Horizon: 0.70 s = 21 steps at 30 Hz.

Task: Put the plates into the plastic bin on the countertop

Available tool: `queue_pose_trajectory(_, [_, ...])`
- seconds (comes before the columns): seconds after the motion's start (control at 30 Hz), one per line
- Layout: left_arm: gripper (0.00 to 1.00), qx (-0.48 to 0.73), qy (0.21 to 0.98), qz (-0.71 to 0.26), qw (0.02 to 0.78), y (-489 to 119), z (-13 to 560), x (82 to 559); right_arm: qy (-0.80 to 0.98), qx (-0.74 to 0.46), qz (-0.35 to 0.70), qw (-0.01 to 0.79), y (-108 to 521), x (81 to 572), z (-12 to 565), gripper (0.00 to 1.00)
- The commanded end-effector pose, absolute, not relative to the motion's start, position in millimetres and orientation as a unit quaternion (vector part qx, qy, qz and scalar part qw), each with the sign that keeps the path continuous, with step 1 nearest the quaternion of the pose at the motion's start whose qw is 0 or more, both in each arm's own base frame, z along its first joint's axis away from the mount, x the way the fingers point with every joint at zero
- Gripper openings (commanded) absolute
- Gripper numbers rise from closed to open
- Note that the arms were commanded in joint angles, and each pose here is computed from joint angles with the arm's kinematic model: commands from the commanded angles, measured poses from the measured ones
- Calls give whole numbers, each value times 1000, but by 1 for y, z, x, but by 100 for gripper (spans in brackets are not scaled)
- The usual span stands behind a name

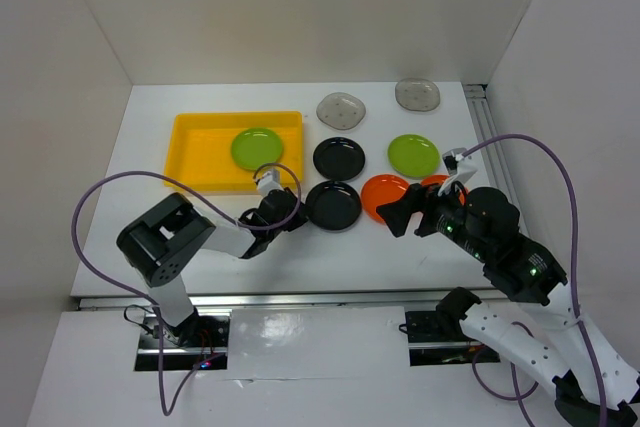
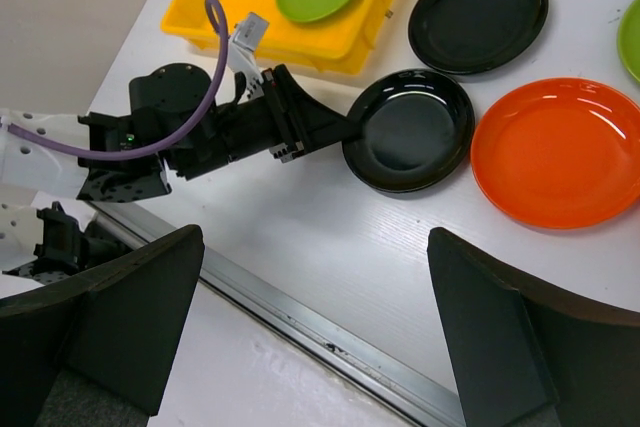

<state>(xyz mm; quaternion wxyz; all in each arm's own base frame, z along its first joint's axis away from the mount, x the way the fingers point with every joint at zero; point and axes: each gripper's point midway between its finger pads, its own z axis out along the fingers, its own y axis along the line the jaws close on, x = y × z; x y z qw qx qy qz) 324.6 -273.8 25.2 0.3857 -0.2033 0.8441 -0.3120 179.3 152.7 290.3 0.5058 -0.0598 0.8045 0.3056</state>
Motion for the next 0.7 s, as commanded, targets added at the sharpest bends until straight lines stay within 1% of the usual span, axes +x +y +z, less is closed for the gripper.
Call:
queue_pose_trajectory(0.0, [28,-210,873,-260,356,-257,-10,308,787,-59,315,528,152,181,305,100])
queue_pose_trajectory(0.03, [19,-216,871,-259,357,-256,-10,309,787,-59,315,528,152,181,305,100])
queue_pose_trajectory(0.07, [12,-221,874,-254,351,-254,-13,307,787,-59,315,528,152,181,305,100])
queue_pose_trajectory(0.13, [2,-223,874,-247,354,-250,-10,306,787,-59,315,528,152,181,305,100])
queue_pose_trajectory(0.17, [0,-229,873,-248,351,-250,-8,305,787,-59,315,528,152,181,305,100])
queue_pose_trajectory(0.2, [0,-234,866,-260,357,-252,6,307,787,-59,315,528,152,181,305,100])
queue_pose_trajectory(0.3, [0,-238,869,-249,356,-243,20,297,787,-59,315,528,152,181,305,100])
queue_pose_trajectory(0.33, [0,-241,856,-270,370,-249,50,299,787,-59,315,528,152,181,305,100])
queue_pose_trajectory(0.37, [0,-236,854,-277,371,-252,63,295,787,-59,315,528,152,181,305,100])
queue_pose_trajectory(0.4, [0,-227,862,-261,371,-246,68,291,787,-56,312,530,151,182,305,100])
queue_pose_trajectory(0.47, [0,-223,844,-285,396,-250,118,299,787,-50,311,530,150,183,305,100])
queue_pose_trajectory(0.5, [0,-221,841,-283,405,-249,133,301,790,-44,304,530,147,185,303,100])
queue_pose_trajectory(0.53, [0,-221,850,-259,401,-239,136,299,790,-44,304,530,147,185,303,100])
queue_pose_trajectory(0.57, [0,-226,839,-267,417,-238,161,309,790,-41,300,532,145,186,303,100])
queue_pose_trajectory(0.63, [0,-251,836,-239,426,-214,172,322,793,-38,301,528,147,187,301,100])
queue_pose_trajectory(0.67, [0,-266,824,-243,437,-208,191,336,790,-37,303,531,147,188,304,100])
